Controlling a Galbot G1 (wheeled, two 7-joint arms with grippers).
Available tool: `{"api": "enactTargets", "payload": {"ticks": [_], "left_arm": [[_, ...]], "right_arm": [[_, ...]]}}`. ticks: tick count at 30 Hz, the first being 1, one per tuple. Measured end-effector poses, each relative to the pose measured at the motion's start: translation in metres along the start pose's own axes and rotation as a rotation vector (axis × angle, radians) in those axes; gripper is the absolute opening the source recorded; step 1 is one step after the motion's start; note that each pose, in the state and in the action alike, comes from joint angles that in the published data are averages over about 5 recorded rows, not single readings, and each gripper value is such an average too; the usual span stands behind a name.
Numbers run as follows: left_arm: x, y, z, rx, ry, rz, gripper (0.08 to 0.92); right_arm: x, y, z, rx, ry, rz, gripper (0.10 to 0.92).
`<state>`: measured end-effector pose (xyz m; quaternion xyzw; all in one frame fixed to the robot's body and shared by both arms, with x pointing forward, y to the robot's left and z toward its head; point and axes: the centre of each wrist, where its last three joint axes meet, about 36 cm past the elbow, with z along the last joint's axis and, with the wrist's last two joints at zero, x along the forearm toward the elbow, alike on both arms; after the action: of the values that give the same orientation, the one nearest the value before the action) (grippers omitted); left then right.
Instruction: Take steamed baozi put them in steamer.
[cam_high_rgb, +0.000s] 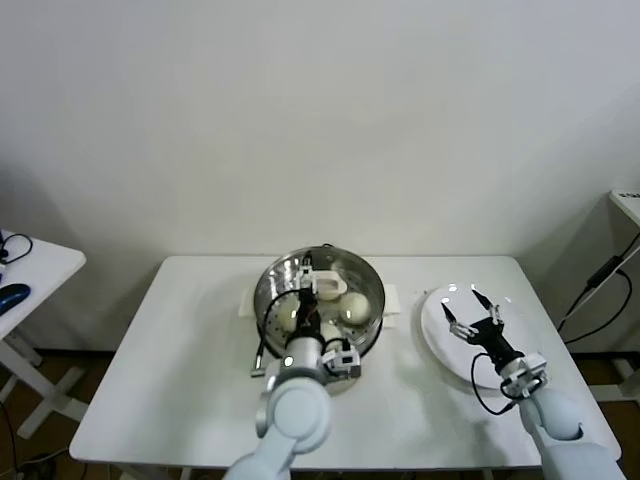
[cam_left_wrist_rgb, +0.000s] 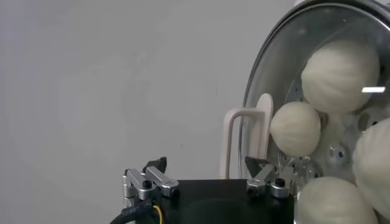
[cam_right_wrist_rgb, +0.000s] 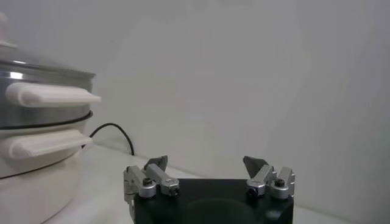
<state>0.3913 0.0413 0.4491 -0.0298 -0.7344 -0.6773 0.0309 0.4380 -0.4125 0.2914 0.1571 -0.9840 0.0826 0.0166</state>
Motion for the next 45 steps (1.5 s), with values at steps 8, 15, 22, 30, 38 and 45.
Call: {"api": "enactTargets", "payload": {"ticks": [8, 15, 22, 30, 38, 45], "left_arm": [[0.008, 0.006, 0.009, 0.023, -0.012, 0.002, 0.823], [0.017, 0.010, 0.021, 0.046, -0.029, 0.017, 0.823], [0.029, 0.014, 0.039, 0.084, -0.039, 0.031, 0.823], [0.042, 0.020, 0.074, 0.161, -0.039, 0.007, 0.823], [0.052, 0.017, 0.122, 0.349, -0.058, -0.030, 0.823], [0.058, 0.006, 0.171, 0.655, -0.098, -0.031, 0.823]], "right_arm": [[-0.001, -0.001, 0.001, 0.003, 0.003, -0.001, 0.823], [-0.002, 0.000, 0.000, 0.004, 0.005, -0.009, 0.823], [-0.003, -0.001, -0.004, 0.001, 0.007, -0.012, 0.823], [-0.001, 0.001, -0.008, -0.005, 0.000, -0.005, 0.823], [0.005, 0.003, -0.008, -0.024, -0.017, 0.014, 0.823], [0.015, 0.006, -0.007, -0.029, -0.035, 0.031, 0.823]]}}
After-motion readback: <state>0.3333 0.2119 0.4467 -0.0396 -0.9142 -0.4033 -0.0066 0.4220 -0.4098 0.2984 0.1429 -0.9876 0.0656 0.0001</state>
